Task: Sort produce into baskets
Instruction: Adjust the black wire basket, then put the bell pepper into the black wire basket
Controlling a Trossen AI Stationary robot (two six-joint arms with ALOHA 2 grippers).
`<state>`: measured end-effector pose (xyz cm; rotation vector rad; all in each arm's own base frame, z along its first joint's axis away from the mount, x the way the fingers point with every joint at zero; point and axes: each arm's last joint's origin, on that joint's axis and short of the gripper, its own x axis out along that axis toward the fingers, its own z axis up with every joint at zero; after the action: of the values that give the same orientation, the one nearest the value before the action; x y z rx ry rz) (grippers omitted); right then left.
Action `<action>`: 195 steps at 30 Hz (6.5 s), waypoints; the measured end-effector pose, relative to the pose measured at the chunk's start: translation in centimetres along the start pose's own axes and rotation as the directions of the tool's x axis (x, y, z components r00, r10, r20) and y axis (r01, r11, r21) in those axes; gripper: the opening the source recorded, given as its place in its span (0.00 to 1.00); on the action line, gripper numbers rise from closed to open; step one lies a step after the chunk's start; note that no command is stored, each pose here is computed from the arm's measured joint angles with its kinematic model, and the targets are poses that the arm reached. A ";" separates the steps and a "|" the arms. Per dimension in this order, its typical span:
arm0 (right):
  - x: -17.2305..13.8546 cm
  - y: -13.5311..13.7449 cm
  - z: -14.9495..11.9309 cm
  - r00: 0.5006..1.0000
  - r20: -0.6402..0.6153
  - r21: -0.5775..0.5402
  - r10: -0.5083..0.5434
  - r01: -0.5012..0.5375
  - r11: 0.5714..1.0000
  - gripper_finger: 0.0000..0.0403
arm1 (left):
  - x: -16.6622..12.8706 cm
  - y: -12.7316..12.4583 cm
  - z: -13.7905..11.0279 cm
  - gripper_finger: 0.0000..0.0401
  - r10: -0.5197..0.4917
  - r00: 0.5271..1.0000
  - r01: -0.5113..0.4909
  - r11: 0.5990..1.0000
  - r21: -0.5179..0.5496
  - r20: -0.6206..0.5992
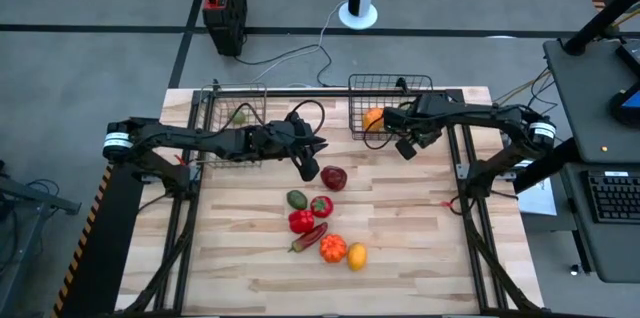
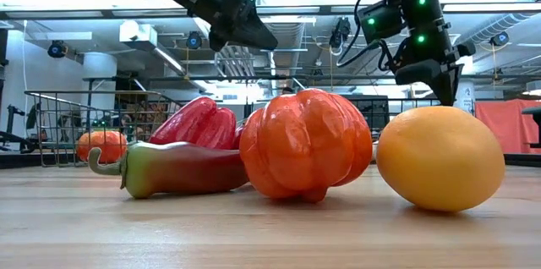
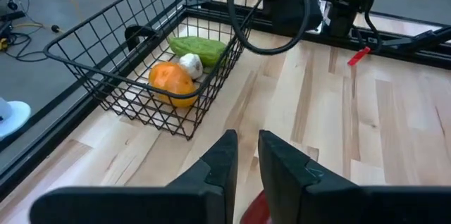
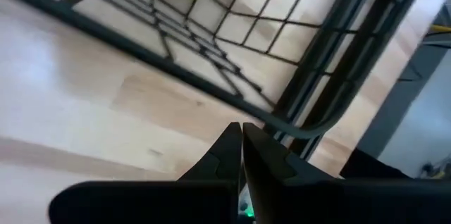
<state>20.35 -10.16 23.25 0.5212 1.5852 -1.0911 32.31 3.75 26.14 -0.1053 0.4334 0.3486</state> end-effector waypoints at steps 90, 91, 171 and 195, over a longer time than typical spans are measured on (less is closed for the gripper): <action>-6.8 10.8 -10.9 0.494 0.603 -0.530 0.626 -0.339 0.777 0.02 | -5.7 -14.0 -15.0 0.68 -0.082 0.976 0.100 0.991 0.084 -0.200; -6.7 10.8 -10.9 0.497 0.602 -0.530 0.625 -0.337 0.778 0.02 | -5.5 -14.1 -15.1 0.68 -0.085 0.977 0.102 0.992 0.079 -0.195; -7.9 13.7 -10.8 -0.148 0.608 -0.789 0.780 -0.225 0.572 0.87 | -6.8 -10.1 -4.4 0.50 -0.148 0.872 0.076 0.983 0.170 0.466; -8.6 13.9 -9.6 -0.150 0.624 -0.779 0.767 -0.204 0.593 0.91 | -5.7 -10.4 -4.6 0.50 -0.201 0.839 0.125 0.976 0.180 0.506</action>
<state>29.06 6.49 25.84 -0.0336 0.1440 -0.1301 29.32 -8.55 24.73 0.0916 -0.0964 0.1639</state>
